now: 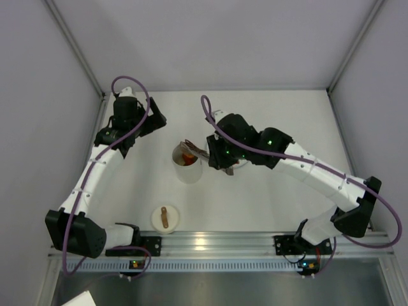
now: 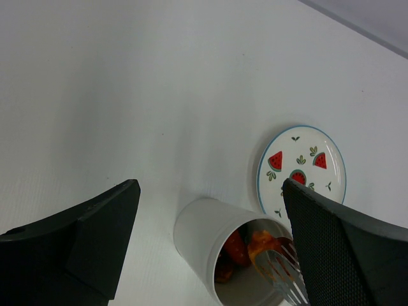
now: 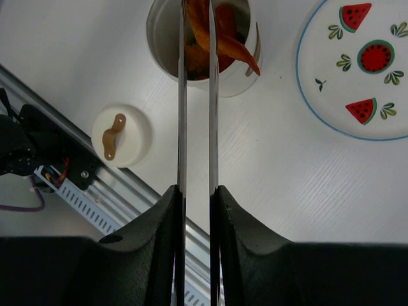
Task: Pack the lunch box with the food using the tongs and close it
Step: Place the fake food in the packing box.
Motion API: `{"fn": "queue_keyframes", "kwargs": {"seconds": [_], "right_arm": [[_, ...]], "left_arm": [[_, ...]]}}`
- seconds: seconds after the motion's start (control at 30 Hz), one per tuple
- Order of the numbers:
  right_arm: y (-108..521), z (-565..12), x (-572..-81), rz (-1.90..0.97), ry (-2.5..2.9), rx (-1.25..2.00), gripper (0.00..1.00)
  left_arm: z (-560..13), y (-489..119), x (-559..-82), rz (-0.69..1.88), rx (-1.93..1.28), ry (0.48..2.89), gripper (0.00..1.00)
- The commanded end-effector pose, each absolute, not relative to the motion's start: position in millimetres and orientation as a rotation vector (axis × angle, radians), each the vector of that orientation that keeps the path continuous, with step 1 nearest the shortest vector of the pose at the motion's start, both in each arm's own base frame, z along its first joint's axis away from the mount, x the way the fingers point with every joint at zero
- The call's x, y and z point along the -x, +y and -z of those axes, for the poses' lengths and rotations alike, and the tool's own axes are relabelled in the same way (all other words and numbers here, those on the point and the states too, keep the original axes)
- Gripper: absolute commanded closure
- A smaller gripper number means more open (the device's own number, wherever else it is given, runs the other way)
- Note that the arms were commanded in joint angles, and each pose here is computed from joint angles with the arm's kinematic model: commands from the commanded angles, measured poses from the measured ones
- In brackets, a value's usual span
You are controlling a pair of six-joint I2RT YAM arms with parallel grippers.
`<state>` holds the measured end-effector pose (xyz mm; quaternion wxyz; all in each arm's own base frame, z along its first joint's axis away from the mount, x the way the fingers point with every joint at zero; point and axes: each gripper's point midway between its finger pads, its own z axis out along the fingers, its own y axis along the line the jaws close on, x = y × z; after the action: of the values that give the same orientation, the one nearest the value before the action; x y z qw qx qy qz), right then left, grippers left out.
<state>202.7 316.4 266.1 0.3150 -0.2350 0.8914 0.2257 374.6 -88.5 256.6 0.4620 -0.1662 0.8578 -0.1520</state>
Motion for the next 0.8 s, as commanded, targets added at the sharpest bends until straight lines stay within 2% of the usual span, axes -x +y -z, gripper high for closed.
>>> {"fn": "queue_keyframes", "kwargs": {"seconds": [0.0, 0.17, 0.27, 0.3, 0.33, 0.5, 0.77], "right_arm": [[314, -275, -197, -0.589, 2.319, 0.609, 0.87], [310, -271, -195, -0.574, 2.327, 0.619, 0.82], [310, -269, -194, -0.569, 2.329, 0.623, 0.73], [310, -270, -194, -0.573, 2.327, 0.623, 0.66], [311, -271, -195, -0.574, 2.324, 0.621, 0.63], [311, -279, -197, -0.58, 2.299, 0.62, 0.53], [305, -300, -206, -0.547, 2.247, 0.574, 0.52]], "left_arm": [[-266, -88, -375, 0.376, 0.407, 2.085, 0.01], [-267, -88, -375, 0.375, 0.408, 2.083, 0.01], [-266, -89, -375, 0.379, 0.41, 2.086, 0.01], [-265, -89, -375, 0.378, 0.408, 2.086, 0.01], [-265, -89, -375, 0.377, 0.408, 2.088, 0.01], [-266, -89, -376, 0.375, 0.408, 2.086, 0.01], [-266, -89, -376, 0.377, 0.407, 2.086, 0.01]]}}
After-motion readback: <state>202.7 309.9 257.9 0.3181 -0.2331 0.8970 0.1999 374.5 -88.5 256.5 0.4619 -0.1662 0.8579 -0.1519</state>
